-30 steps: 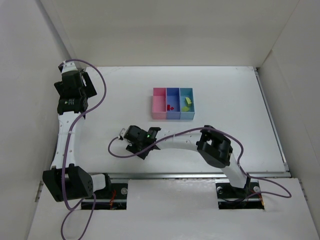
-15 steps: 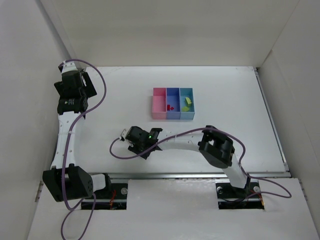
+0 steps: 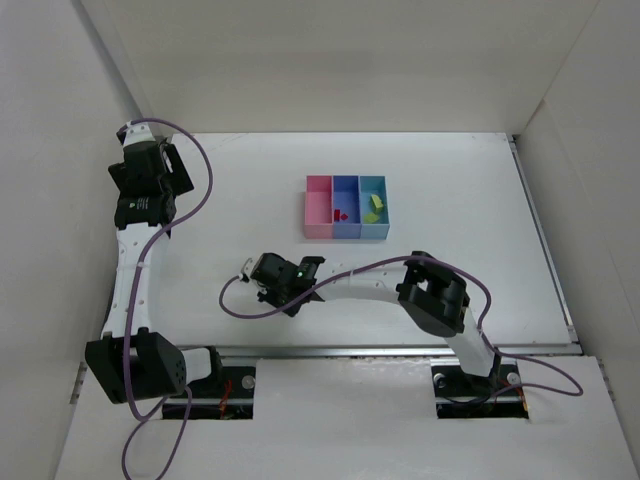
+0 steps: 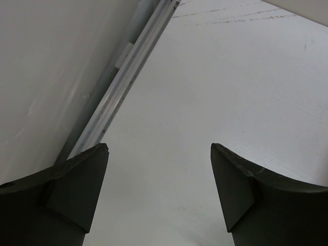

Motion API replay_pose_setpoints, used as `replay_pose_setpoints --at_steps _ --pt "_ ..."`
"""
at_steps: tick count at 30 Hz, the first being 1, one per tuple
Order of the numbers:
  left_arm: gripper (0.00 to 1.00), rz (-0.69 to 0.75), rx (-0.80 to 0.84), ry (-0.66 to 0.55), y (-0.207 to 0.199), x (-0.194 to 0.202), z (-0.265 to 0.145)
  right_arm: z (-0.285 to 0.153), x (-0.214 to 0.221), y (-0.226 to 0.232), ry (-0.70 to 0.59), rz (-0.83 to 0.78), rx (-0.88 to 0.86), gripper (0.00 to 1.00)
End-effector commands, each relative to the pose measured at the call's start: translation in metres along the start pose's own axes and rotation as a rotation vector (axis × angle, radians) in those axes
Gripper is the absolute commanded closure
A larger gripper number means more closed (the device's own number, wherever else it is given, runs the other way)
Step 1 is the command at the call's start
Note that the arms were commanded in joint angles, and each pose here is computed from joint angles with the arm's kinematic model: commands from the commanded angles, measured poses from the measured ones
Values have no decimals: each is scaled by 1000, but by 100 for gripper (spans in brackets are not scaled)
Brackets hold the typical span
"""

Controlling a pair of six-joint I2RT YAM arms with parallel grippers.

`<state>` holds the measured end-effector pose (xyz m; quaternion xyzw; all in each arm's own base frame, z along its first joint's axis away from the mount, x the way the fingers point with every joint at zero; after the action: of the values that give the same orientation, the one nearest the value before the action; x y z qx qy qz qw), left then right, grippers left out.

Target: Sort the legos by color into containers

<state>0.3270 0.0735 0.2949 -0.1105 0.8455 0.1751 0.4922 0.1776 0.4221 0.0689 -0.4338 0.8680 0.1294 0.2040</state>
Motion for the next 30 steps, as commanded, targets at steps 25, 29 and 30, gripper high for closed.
replay_pose_setpoints --at_steps 25,29,30 --pt "21 -18 -12 -49 6 -9 -7 -114 -87 -123 -348 564 -33 100" --pt "21 -9 -13 -49 6 -9 -7 -135 -92 -189 -400 683 97 100" --pt "21 -9 -13 -49 6 -9 -7 -136 -88 -211 -405 717 170 100"
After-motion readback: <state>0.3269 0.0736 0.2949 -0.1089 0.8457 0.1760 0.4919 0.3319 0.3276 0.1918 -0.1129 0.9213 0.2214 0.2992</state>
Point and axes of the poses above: each gripper's point midway between its finger pads, its own z axis out along the fingers, its own y axis along the line the jaws close on, x = y × z, the point moved 5 cm from there along -z, back along the fingers, and after that the axes turned 12 degrees about z, right-handed, at the moved point
